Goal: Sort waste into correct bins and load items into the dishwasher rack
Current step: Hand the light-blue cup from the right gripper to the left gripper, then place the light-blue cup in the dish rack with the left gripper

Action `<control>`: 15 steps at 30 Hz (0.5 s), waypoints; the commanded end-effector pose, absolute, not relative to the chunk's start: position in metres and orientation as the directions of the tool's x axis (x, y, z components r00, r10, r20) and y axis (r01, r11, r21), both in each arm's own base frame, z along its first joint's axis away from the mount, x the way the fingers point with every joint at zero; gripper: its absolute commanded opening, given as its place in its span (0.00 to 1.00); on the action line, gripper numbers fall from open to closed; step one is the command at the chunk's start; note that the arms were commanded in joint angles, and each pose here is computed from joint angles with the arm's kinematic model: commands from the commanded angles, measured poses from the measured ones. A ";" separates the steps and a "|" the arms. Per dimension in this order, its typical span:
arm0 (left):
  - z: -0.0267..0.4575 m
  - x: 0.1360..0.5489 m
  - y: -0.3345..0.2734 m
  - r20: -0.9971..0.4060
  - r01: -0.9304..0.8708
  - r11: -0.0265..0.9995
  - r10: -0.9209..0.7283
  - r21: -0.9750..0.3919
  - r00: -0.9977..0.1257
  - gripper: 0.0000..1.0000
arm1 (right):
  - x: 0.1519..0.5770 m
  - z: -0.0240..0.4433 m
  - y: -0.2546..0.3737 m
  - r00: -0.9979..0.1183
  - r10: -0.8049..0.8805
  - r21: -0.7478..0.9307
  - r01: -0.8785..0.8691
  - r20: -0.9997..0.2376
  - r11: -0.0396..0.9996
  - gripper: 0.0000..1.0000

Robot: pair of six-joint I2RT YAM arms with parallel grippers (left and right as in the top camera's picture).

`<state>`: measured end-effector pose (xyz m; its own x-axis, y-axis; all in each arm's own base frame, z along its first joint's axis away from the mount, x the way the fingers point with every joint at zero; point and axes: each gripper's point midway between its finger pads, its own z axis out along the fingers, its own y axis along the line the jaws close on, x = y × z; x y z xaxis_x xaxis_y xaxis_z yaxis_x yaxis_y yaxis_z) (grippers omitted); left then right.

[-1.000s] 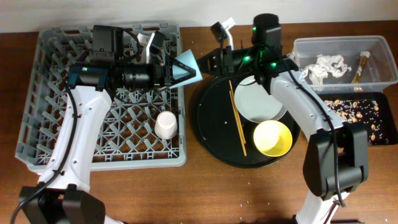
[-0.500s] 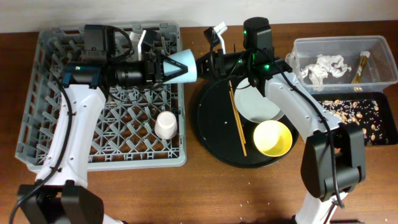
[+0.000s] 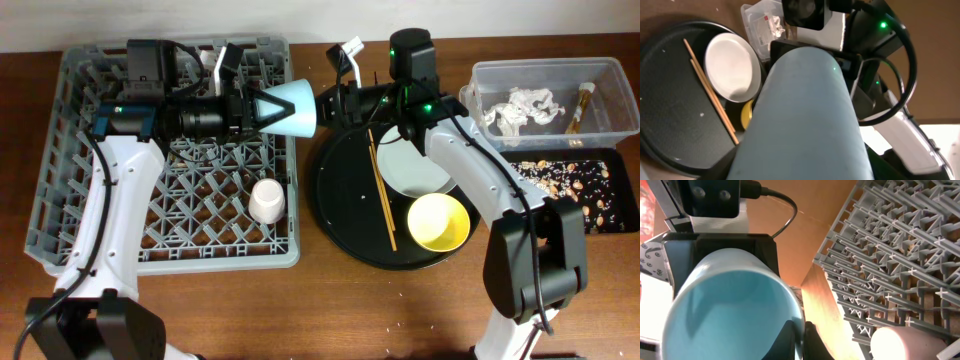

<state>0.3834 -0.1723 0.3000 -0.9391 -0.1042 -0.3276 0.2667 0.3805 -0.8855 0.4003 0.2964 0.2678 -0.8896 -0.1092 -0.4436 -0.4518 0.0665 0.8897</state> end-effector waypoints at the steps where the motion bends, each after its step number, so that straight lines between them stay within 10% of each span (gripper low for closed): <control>1: 0.296 0.396 -0.158 -0.346 0.251 0.441 -0.150 -0.862 -0.926 0.39 | 0.388 0.282 0.297 -0.856 -0.143 0.863 -0.504 -0.498 0.012 0.12; 5: 0.284 0.405 -0.149 -0.361 0.222 0.523 -0.180 -0.823 -0.915 0.39 | 0.390 0.282 0.294 -0.827 -0.137 0.834 -0.552 -0.546 0.009 0.93; 9: 0.253 0.426 -0.118 -0.405 0.103 0.732 -0.248 -0.673 -0.880 0.39 | 0.415 0.244 0.260 -0.854 -0.072 0.831 -0.518 -0.515 0.204 0.98; 15: 0.219 0.429 -0.093 -0.497 -0.067 0.957 -0.205 -0.281 -0.843 0.40 | 0.435 0.146 0.155 -0.943 0.008 0.577 -0.196 -0.331 0.793 0.98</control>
